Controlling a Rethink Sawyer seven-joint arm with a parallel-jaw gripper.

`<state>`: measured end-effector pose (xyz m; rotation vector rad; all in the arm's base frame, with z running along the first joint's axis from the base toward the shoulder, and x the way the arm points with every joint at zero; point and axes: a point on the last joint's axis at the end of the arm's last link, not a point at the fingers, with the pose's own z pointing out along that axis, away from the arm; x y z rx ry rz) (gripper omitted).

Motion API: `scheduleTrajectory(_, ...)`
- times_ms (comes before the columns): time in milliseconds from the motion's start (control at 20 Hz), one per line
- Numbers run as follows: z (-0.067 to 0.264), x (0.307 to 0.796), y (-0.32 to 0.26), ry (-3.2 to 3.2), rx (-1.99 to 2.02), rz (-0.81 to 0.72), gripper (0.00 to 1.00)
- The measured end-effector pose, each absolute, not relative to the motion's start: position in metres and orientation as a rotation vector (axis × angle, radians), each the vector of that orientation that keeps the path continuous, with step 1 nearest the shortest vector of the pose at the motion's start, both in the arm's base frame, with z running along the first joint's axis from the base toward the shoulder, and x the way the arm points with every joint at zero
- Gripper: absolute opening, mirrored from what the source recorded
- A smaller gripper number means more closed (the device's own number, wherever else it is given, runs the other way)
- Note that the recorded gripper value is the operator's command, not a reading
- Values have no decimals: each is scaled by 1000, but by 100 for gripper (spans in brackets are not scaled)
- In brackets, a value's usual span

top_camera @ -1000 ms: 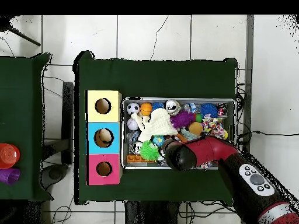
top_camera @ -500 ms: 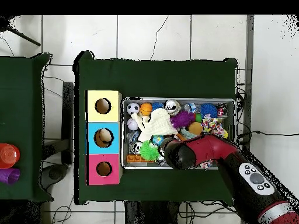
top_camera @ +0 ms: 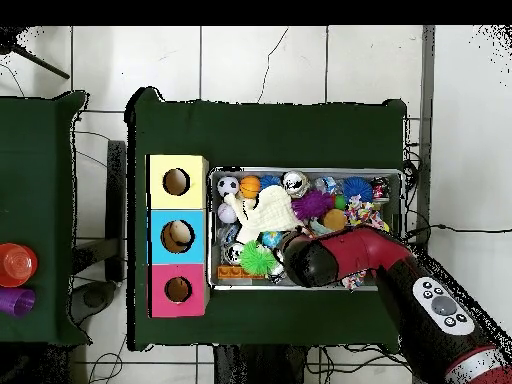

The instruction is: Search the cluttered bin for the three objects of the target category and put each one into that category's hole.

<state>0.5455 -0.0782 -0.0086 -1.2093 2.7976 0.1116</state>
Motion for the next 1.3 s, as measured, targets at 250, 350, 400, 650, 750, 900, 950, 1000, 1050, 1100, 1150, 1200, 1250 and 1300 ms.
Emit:
scheduleTrajectory(250, -3, 549, -82, 2788, -1221, 80, 100)
scheduleTrajectory(350, 2, 552, -84, 2768, -1254, 36, 100)
scheduleTrajectory(400, 6, 555, -85, 2753, -1277, 4, 100)
scheduleTrajectory(650, 21, 564, -86, 2700, -1352, -96, 100)
scheduleTrajectory(750, 24, 566, -85, 2678, -1377, -122, 100)
scheduleTrajectory(900, 25, 569, -81, 2633, -1414, -155, 100)
scheduleTrajectory(950, 25, 570, -80, 2626, -1417, -158, 100)
scheduleTrajectory(1000, 25, 570, -79, 2614, -1424, -162, 100)
scheduleTrajectory(1050, 22, 571, -76, 2586, -1437, -167, 100)
scheduleTrajectory(1100, 20, 572, -74, 2573, -1443, -167, 100)
scheduleTrajectory(1150, 19, 572, -73, 2565, -1446, -165, 100)
scheduleTrajectory(1200, 18, 572, -73, 2562, -1446, -164, 100)
scheduleTrajectory(1250, 14, 571, -71, 2555, -1448, -157, 100)
scheduleTrajectory(1300, 13, 570, -71, 2554, -1448, -153, 100)
